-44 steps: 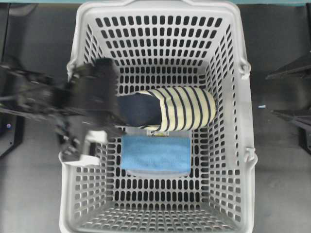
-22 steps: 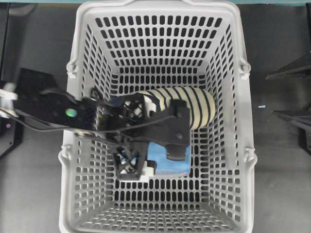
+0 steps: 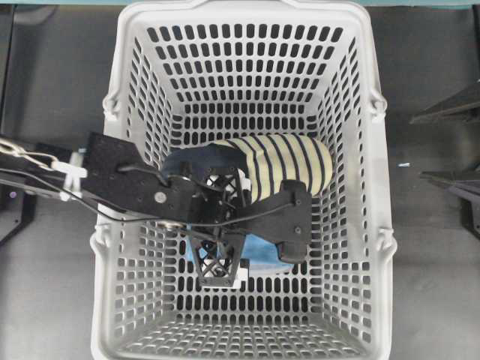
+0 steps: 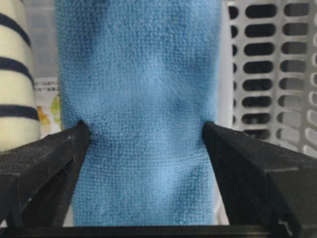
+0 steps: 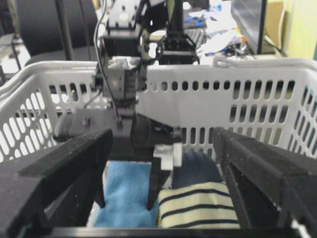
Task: Pick up the blue cloth from the shopping basket with the left arm.
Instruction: 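Lower the left gripper onto the blue cloth and close on it, then lift the gripped blue cloth upward out of the basket with the left gripper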
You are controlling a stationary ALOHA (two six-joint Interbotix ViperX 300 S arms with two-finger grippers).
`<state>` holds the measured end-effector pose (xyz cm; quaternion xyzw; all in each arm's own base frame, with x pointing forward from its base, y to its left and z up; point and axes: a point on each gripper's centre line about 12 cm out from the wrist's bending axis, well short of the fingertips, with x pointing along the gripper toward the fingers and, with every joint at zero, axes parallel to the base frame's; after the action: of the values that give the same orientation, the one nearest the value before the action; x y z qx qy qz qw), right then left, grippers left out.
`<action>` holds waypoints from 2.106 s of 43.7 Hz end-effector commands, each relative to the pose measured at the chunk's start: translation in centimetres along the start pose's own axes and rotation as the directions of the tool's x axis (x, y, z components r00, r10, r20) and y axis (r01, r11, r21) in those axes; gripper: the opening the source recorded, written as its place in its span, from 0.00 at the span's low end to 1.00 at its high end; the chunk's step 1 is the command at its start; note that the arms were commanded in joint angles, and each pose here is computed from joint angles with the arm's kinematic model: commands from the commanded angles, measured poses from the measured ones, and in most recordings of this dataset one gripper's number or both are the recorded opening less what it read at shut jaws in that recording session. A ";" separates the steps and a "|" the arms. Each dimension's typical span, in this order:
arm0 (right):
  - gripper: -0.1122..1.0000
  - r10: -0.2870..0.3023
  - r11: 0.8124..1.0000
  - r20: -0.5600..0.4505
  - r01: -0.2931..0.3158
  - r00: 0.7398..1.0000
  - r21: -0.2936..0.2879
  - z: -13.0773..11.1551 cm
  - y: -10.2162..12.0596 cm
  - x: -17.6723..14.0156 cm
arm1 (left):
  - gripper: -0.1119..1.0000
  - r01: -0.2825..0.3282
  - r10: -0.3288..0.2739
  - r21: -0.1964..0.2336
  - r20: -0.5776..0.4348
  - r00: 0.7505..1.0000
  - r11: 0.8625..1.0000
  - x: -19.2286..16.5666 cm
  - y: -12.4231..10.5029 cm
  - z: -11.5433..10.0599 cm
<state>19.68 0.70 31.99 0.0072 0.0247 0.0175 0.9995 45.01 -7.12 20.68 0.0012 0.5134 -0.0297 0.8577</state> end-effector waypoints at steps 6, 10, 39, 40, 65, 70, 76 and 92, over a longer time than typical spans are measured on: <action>0.81 0.002 1.000 0.014 -0.002 1.000 0.005 0.4 0.0 0.1 | 0.90 -0.001 0.001 -0.001 -0.006 1.000 1.000 0.4 -0.1 -0.4; 0.81 0.002 1.000 0.015 -0.002 1.000 0.006 0.4 0.0 0.1 | 0.88 -0.002 0.002 -0.001 -0.010 1.000 1.000 0.4 -0.1 -0.6; 0.81 0.001 1.000 0.011 -0.002 1.000 0.008 0.0 0.0 0.1 | 0.22 0.011 -0.013 0.013 0.152 0.988 1.000 -9.3 -0.3 4.3; 0.81 0.001 1.000 0.014 -0.002 1.000 0.008 0.1 0.0 0.1 | 0.22 0.011 -0.012 0.012 0.157 0.988 1.000 -10.3 -0.3 4.7; 0.81 0.002 1.000 0.044 -0.002 0.999 0.008 0.2 0.0 -0.3 | 0.22 0.013 -0.012 -0.003 0.204 0.979 1.000 -21.2 -0.4 8.6; 0.81 0.002 1.000 0.044 -0.002 0.999 0.008 0.2 0.0 -0.3 | 0.22 0.012 -0.011 -0.003 0.198 0.980 1.000 -21.0 -0.4 8.5; 0.81 0.002 1.000 0.041 -0.002 0.999 0.008 0.1 0.0 -0.3 | 0.22 0.011 -0.010 -0.004 0.192 0.981 1.000 -20.8 -0.4 8.4; 0.81 0.002 1.000 0.041 -0.002 0.999 0.006 0.1 0.0 -0.3 | 0.22 0.008 -0.007 -0.005 0.186 0.982 1.000 -20.6 -0.3 8.3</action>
<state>19.23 0.67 31.57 0.0090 0.0124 0.0174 0.9997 43.24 -6.76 41.38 -0.0055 0.4469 -0.0312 0.8940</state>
